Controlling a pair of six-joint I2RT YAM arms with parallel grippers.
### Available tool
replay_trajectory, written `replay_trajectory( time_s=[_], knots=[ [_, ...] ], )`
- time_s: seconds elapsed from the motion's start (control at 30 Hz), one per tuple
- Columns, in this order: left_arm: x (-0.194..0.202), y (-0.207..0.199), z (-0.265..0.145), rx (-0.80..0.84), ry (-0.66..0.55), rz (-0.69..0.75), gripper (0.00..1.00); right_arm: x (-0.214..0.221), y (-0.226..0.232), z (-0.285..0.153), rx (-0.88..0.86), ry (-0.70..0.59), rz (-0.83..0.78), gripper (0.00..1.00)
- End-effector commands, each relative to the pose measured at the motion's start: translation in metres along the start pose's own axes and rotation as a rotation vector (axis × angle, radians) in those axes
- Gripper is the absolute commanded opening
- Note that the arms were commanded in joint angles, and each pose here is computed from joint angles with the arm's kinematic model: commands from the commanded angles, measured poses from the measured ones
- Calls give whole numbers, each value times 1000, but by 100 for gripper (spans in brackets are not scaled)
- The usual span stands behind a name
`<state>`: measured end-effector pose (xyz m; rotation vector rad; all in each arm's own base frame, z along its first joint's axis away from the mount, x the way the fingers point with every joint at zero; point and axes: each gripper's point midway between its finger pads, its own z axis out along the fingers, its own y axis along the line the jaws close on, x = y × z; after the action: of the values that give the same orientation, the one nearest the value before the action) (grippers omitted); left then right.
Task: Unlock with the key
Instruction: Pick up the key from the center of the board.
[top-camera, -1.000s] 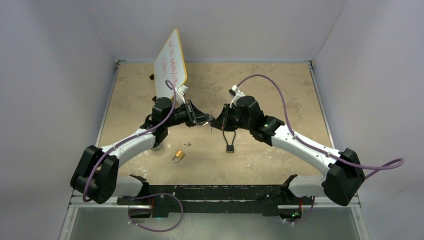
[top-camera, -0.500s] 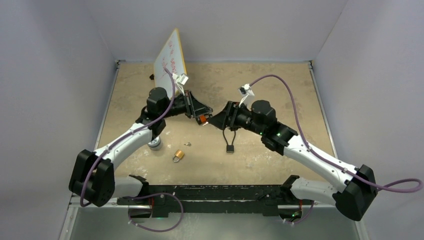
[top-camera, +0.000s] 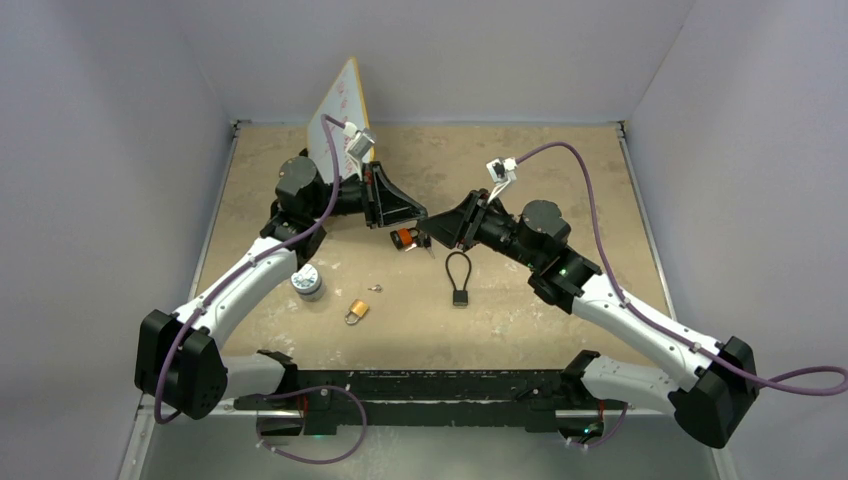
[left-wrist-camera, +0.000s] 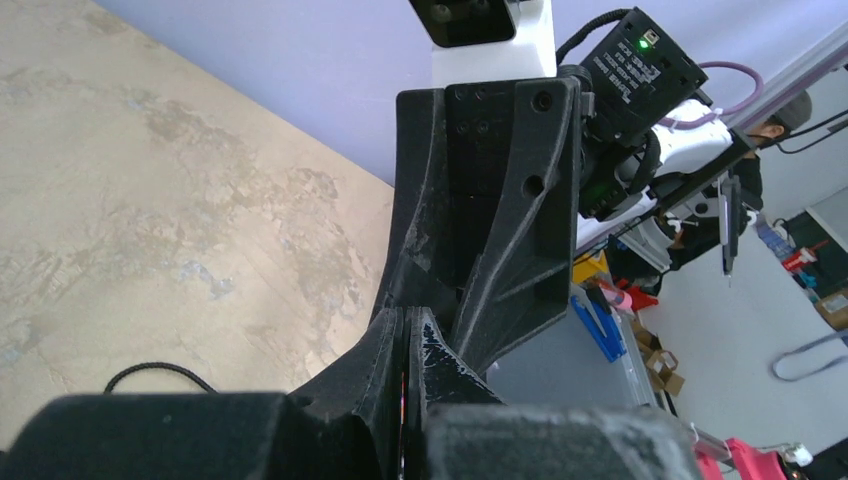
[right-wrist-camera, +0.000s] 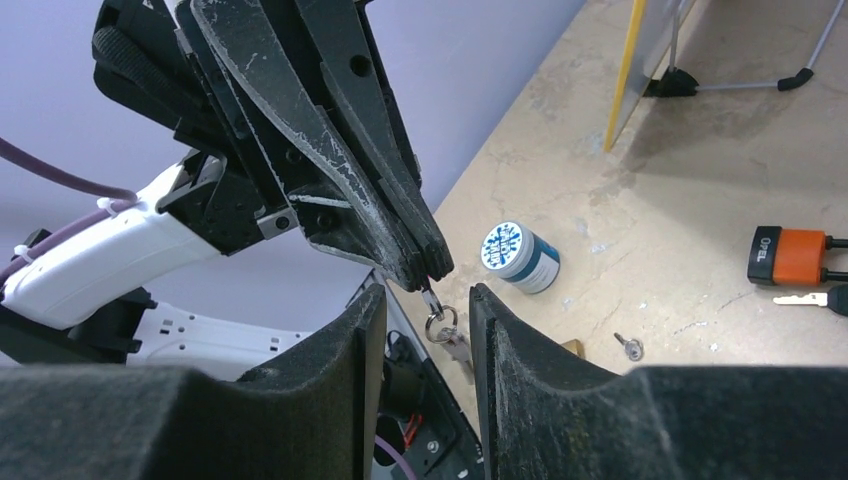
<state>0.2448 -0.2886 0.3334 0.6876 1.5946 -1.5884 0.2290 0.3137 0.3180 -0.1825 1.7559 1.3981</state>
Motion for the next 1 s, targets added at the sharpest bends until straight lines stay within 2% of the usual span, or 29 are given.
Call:
replay_trajectory(
  time_s=[0.0,0.23,0.6,0.73,0.87,0.97],
  knots=[
    [-17,-22,-3,79,-11,75,0,-24,28,-6,-81,-61,-39,38],
    [-18,-30,-4,124,-10,70,0,-23,36,-11,-139,-67,-73,28],
    [-18,-37,-6,147,-32,48,0,-10,45,-7,-221,7,-103,13],
    [-19,-38,-6,153,-40,42,0,-10,46,-8,-227,-1,-102,4],
    [-18,-40,-7,168,-53,44,0,-11,45,-5,-233,-2,-88,3],
    [-18,-41,-7,179,-60,37,0,-8,43,-3,-229,5,-70,10]
  ],
)
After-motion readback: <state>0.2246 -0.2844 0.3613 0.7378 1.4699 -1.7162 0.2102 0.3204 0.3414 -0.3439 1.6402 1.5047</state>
